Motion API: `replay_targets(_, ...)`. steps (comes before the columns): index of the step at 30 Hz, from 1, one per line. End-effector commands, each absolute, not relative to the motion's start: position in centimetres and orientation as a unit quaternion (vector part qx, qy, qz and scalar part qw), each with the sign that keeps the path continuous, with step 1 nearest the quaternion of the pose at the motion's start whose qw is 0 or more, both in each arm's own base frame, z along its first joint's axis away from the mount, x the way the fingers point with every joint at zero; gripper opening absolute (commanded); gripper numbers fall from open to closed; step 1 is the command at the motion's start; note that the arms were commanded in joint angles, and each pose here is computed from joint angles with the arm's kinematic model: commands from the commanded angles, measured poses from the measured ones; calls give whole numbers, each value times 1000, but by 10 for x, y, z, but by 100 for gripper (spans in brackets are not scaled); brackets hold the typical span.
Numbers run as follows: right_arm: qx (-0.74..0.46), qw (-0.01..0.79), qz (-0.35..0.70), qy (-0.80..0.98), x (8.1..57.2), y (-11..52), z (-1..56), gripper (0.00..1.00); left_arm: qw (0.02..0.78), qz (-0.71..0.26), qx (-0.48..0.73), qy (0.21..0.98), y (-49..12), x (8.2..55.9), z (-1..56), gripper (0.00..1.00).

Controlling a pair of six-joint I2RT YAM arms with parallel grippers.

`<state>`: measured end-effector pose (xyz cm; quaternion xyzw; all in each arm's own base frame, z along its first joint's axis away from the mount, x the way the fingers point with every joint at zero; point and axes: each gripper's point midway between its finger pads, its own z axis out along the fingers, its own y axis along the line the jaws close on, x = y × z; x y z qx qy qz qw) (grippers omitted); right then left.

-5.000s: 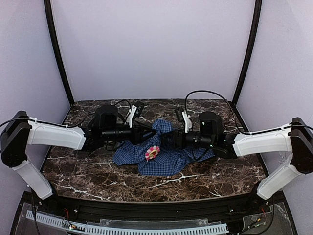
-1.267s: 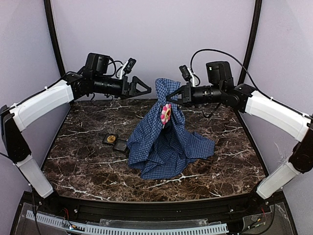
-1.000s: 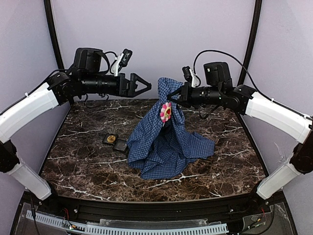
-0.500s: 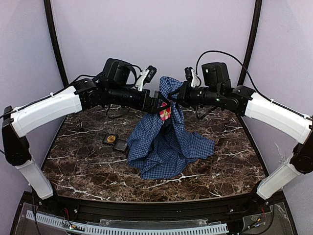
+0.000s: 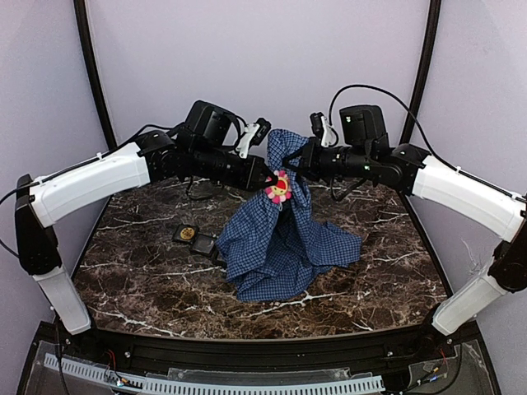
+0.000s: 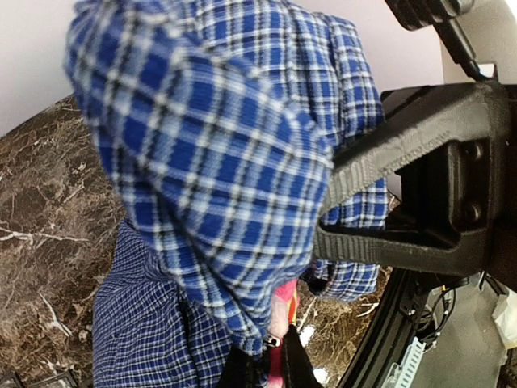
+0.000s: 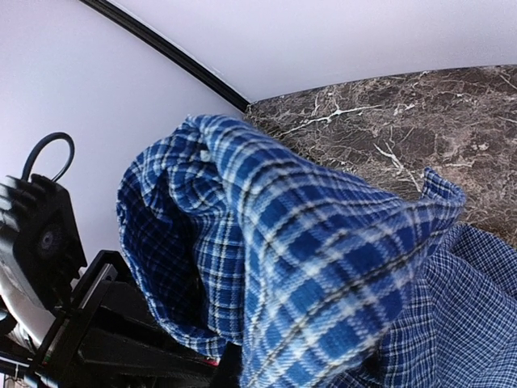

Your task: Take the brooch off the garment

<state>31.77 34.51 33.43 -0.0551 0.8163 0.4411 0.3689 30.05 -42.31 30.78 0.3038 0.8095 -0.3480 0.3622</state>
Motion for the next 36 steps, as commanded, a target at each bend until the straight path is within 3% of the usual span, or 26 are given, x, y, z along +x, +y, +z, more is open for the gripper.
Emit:
replay_targets(1, -73, 396, 450, 798, 309, 330, 355, 18, 366, -345, 307, 808, -410, 297, 324, 1)
replay_targets(4, -80, 402, 448, 794, 305, 319, 356, 48, 355, -364, 307, 805, -403, 295, 330, 1)
replay_targets(9, -115, 390, 459, 790, 296, 323, 349, 63, 335, -407, 320, 787, -405, 286, 341, 1)
replay_targets(14, -109, 381, 445, 803, 300, 323, 329, 65, 330, -418, 327, 781, -406, 283, 343, 1)
replay_targets(21, -80, 388, 400, 826, 318, 315, 306, 59, 324, -422, 335, 778, -404, 278, 344, 1)
replay_targets(27, -96, 375, 392, 835, 319, 317, 287, 62, 318, -425, 350, 772, -402, 271, 345, 1)
replay_targets(36, -132, 322, 459, 817, 313, 325, 273, 65, 297, -439, 379, 759, -398, 254, 342, 1)
